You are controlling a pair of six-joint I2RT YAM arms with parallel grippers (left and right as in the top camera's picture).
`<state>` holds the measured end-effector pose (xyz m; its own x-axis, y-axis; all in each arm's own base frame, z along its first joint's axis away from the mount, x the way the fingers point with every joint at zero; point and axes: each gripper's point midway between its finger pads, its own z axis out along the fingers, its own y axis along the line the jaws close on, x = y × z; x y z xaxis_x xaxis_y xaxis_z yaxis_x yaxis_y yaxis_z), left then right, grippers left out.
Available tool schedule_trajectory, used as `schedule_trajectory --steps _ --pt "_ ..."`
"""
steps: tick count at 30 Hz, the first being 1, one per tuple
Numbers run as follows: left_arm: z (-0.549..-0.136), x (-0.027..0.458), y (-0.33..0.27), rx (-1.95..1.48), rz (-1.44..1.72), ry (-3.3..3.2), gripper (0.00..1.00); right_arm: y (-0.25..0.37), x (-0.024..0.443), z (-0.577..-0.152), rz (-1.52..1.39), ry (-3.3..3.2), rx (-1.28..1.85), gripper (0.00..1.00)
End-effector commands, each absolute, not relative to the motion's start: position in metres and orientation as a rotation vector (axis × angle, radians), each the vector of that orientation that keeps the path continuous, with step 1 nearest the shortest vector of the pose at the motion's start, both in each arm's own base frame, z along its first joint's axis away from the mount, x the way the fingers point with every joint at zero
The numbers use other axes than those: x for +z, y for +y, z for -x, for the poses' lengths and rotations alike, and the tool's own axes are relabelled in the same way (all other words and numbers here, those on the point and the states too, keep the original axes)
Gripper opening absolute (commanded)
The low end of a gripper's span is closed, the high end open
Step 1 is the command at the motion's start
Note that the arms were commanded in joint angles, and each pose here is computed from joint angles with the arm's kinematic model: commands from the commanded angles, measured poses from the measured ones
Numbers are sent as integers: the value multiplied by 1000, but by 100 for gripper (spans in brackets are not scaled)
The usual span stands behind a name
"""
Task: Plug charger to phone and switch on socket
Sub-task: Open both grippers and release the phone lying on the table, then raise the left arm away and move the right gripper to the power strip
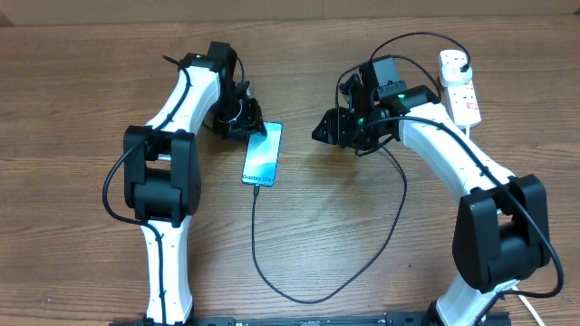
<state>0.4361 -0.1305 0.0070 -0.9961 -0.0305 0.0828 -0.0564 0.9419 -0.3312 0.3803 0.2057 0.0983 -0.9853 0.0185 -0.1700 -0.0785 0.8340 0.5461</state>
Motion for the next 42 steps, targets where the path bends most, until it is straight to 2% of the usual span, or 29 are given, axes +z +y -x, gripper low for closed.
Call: schedule_trajectory --steps 1,5,9,11,16,21,26,31,36,42 --pt "-429 -18 -107 315 -92 -3012 48 205 100 -385 56 2834 844 59" --pt "-430 -18 -105 300 -92 -3019 49 205 100 -385 56 2833 843 59" --pt "-437 -6 -105 306 -81 -3043 42 205 101 -387 59 2826 844 59" --pt "-444 11 -104 315 -67 -3076 42 202 104 -389 53 2819 843 58" --pt "-470 89 -100 327 -45 -3244 44 190 132 -401 54 2773 833 57" --pt "-477 185 -98 387 -21 -3439 45 162 172 -414 14 2713 760 58" --pt "-458 270 -96 467 6 -3609 47 107 213 -429 -126 2639 609 58" --pt "-424 325 -91 508 24 -3703 50 51 247 -438 -269 2548 520 60" --pt "-393 353 -86 526 31 -3735 52 0 256 -437 -413 2504 476 62" --pt "-368 356 -83 506 23 -3696 52 -52 252 -428 -573 2487 431 64"
